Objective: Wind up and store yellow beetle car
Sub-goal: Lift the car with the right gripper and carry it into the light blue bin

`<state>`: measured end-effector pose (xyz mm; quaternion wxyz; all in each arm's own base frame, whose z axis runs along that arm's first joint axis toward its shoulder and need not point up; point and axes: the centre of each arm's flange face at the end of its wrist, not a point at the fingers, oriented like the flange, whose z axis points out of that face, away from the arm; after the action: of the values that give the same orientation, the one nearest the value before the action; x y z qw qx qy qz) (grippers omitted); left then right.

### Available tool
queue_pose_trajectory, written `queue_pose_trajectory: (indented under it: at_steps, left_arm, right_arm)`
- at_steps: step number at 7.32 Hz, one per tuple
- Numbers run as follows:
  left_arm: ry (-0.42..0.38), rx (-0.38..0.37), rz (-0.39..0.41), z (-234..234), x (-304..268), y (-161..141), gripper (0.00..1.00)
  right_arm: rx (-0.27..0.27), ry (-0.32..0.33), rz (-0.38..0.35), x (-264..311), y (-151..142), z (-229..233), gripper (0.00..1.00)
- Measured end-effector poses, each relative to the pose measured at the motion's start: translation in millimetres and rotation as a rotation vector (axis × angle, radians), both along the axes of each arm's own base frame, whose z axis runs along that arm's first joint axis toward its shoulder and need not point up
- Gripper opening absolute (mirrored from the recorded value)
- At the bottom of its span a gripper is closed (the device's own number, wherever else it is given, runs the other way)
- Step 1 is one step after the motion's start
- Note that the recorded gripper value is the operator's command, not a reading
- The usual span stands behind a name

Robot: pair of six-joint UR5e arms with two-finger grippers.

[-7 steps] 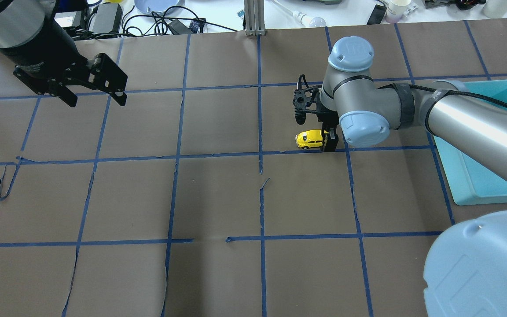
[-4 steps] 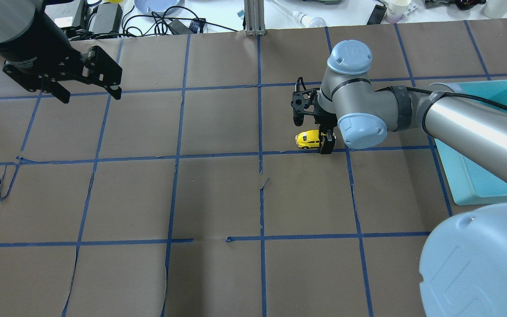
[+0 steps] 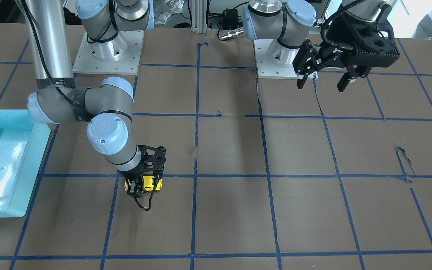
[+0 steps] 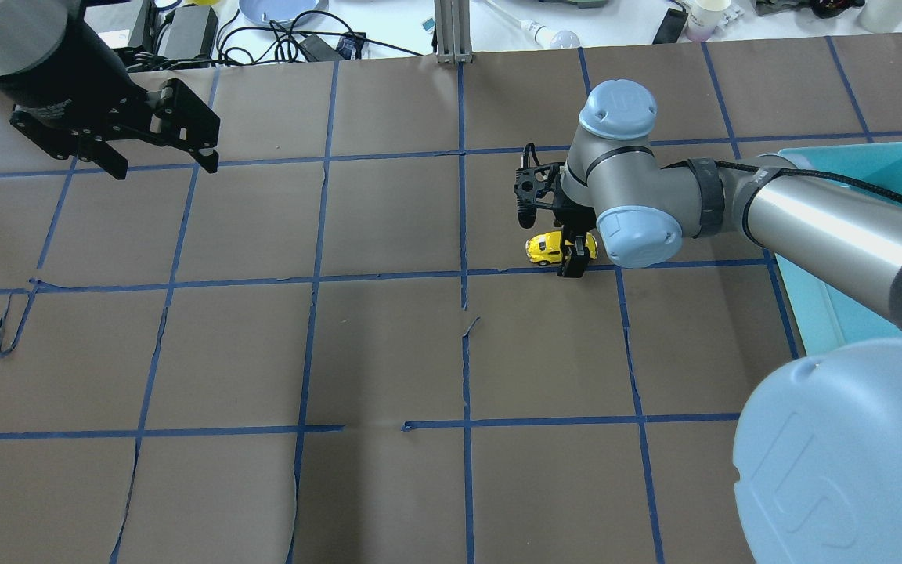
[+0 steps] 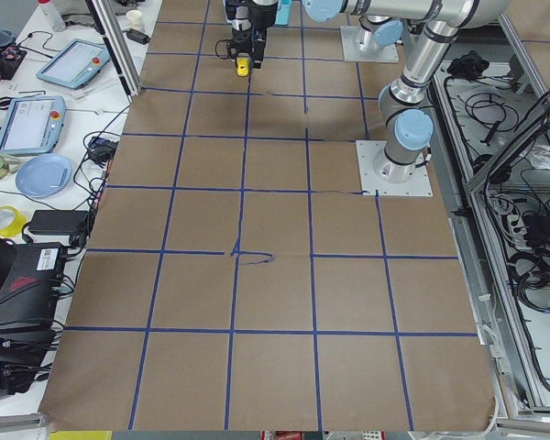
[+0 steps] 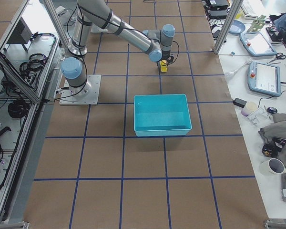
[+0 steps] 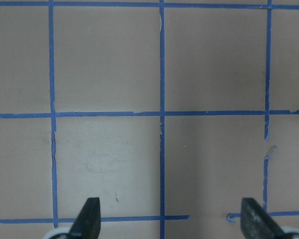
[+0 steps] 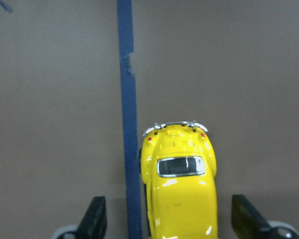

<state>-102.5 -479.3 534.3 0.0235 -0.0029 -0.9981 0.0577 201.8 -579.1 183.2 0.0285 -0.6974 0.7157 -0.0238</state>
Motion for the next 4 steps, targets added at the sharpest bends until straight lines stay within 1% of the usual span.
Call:
queue_pose_trajectory:
  at_steps: [2, 4]
  left_arm:
    - [-0.003, -0.008, -0.017, -2, -10, -1, 1.00]
    - [-0.003, -0.013, -0.027, -3, -16, -1, 1.00]
  right_arm:
    - [-0.003, 0.005, -0.005, 0, -1, 4, 0.00]
    - [-0.037, 0.014, -0.012, -5, -13, 33, 0.00]
